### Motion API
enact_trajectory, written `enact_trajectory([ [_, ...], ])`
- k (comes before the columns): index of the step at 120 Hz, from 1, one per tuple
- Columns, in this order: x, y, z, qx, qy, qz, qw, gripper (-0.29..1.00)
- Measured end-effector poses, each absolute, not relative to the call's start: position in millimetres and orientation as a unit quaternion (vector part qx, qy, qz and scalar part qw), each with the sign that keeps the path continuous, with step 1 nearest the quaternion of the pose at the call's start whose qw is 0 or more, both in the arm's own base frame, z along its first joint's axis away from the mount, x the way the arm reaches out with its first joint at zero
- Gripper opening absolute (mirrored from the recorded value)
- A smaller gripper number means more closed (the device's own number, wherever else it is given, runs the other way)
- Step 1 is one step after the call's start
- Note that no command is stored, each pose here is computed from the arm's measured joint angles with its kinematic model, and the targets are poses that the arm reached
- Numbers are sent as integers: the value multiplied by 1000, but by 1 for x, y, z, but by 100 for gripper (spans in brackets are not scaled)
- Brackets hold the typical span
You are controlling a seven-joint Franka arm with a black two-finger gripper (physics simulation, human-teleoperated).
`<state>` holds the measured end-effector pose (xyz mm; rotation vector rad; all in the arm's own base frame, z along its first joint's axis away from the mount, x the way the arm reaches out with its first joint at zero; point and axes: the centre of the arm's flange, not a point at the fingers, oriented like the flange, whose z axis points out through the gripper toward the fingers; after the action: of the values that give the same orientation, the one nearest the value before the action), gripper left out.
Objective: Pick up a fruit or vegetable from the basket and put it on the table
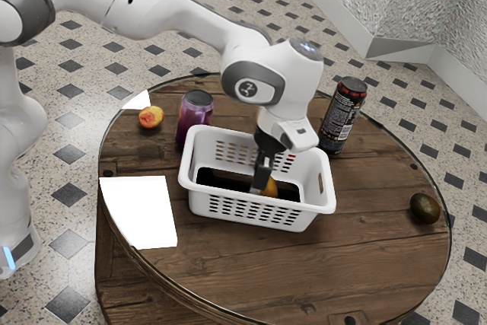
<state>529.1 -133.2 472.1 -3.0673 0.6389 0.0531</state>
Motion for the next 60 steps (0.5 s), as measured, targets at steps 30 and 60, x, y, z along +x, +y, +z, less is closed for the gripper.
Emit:
enact_trajectory([
  [30,548,-113,439,-983,182,22,16,70],
  [60,560,-131,425,-981,194,-9,17,69],
])
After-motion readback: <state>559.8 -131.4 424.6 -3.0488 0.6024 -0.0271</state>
